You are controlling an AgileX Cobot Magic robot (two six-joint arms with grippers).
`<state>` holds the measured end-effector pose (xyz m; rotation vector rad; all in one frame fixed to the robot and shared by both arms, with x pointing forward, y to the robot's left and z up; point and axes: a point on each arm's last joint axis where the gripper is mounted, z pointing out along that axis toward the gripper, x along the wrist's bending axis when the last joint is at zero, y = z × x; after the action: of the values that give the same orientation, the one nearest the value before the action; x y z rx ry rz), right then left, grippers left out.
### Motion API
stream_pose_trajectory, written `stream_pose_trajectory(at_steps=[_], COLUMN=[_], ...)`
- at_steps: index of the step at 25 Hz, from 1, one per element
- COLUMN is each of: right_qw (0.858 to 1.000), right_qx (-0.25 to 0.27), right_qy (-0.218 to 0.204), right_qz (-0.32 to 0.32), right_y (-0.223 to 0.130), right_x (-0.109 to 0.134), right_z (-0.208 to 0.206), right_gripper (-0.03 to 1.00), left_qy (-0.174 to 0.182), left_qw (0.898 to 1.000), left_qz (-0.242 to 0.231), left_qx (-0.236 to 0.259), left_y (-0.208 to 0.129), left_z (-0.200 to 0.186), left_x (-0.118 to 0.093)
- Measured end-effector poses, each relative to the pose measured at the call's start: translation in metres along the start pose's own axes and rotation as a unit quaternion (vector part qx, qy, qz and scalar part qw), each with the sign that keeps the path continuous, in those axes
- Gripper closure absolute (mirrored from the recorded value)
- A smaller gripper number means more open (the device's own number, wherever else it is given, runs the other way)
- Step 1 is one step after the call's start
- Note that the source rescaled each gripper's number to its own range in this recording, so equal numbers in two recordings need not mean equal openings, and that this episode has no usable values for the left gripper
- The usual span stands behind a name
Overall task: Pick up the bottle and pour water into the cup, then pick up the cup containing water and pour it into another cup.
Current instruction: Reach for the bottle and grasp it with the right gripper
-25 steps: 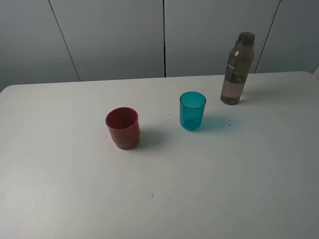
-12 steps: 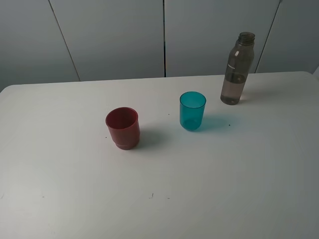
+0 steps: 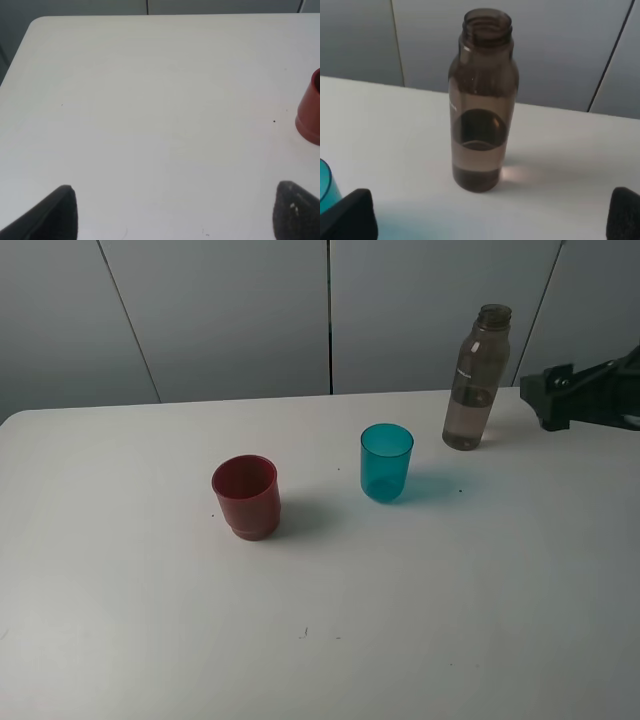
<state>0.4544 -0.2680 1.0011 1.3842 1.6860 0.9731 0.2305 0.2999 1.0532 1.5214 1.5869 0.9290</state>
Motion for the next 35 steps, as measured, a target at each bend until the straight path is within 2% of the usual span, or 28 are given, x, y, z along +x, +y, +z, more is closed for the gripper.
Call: stream_pose_trajectory(at_steps=[9, 11, 16, 35], right_qw=[0.999, 0.999, 0.999, 0.999], right_qx=[-0.007, -0.002, -0.034, 0.006], right_qy=[-0.012, -0.008, -0.01, -0.01], right_qz=[0.041, 0.034, 0.021, 0.041], right_y=[-0.018, -0.026, -0.037, -0.061], right_x=[0.001, 0.003, 0.004, 0.008], right_z=[0.043, 0.054, 0.075, 0.146], right_gripper=[-0.03, -0.03, -0.03, -0.03], left_qy=[0.0, 0.0, 0.0, 0.0], left_qw=[1.0, 1.0, 1.0, 1.0], left_qz=[0.0, 0.0, 0.0, 0.0], left_qx=[-0.001, -0.001, -0.001, -0.001], left_y=[0.0, 0.0, 0.0, 0.0], left_z=[0.0, 0.0, 0.0, 0.0], left_x=[0.0, 0.0, 0.0, 0.0])
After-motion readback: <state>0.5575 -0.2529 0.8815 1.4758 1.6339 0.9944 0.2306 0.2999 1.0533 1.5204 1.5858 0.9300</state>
